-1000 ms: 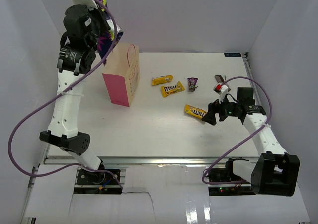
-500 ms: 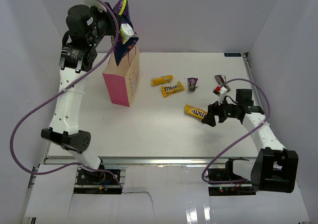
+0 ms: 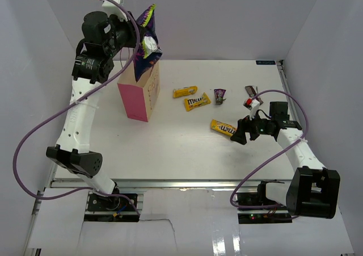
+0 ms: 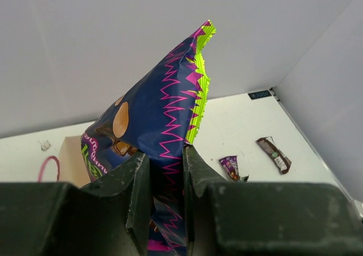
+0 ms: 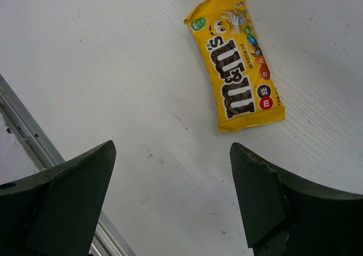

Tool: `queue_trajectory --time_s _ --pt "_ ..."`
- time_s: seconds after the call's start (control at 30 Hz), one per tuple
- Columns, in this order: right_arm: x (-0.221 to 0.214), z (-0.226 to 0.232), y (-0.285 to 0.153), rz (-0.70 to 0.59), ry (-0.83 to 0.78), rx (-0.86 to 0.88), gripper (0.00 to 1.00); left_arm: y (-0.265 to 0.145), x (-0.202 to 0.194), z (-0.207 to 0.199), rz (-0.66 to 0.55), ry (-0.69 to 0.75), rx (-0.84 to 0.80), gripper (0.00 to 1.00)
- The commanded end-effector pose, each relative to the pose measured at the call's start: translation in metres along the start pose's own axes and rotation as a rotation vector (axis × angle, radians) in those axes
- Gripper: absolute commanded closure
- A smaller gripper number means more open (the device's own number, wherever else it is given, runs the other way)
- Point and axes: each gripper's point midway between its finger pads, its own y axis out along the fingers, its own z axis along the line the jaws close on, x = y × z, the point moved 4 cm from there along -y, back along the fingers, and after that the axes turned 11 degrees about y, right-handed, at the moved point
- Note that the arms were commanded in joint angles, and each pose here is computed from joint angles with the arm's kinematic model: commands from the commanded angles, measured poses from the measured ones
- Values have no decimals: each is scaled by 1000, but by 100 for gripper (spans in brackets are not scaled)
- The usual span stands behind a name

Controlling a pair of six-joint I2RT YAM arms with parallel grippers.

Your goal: Place the snacks into the paper bag

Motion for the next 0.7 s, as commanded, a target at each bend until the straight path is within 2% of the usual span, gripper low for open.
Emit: queue_trajectory --time_s 0.0,0.23,0.43,0.67 --pt "10 -3 -3 -36 -44 -11 13 -33 59 2 -223 45 5 100" --pt "11 -2 -4 -42 -46 -8 13 -23 25 33 -165 -28 -12 100" --pt "9 -2 -5 -44 -46 -7 13 -20 6 37 -129 -76 -58 100" --pt "8 -1 -4 -41 -46 0 13 -25 -10 44 -104 -117 -63 91"
